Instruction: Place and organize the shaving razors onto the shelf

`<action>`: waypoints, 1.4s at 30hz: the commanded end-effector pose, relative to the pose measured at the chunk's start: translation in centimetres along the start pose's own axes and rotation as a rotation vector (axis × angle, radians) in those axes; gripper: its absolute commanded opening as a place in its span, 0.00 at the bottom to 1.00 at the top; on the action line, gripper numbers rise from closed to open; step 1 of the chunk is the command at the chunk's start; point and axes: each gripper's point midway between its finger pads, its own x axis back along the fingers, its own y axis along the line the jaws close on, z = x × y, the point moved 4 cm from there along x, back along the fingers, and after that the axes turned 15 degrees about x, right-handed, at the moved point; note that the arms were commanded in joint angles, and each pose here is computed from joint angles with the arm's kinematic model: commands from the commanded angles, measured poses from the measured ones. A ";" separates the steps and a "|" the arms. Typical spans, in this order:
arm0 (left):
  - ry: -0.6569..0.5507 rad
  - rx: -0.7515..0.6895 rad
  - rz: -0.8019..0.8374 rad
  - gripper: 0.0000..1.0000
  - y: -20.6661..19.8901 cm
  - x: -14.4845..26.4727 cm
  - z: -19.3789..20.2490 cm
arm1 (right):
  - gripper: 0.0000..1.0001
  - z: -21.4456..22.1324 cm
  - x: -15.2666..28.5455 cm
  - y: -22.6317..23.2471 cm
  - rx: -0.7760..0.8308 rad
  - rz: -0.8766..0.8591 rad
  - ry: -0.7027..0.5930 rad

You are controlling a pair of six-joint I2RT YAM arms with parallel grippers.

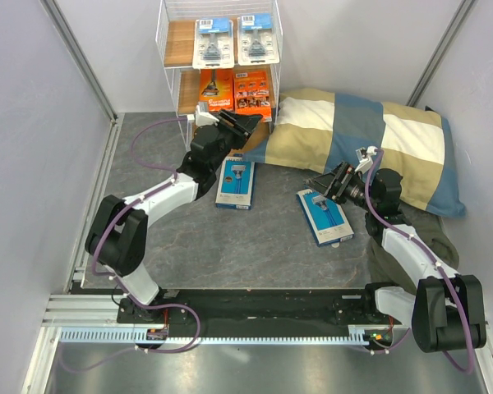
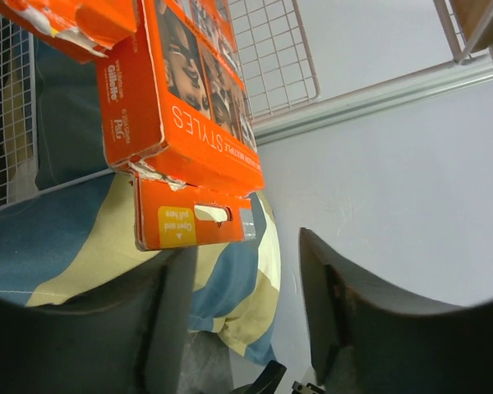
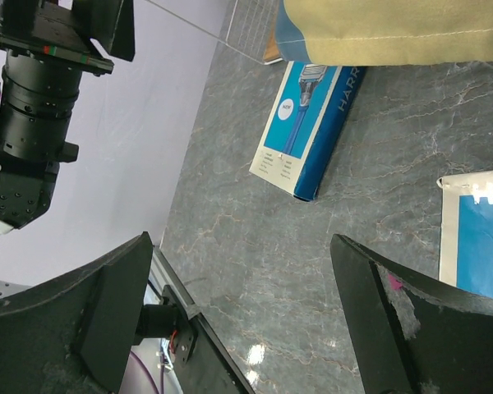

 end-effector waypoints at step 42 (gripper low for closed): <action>0.060 -0.035 0.142 0.37 -0.6 -2.1 -1.2 | 0.98 -0.1 0.4 0.1 0.051 -0.009 -0.015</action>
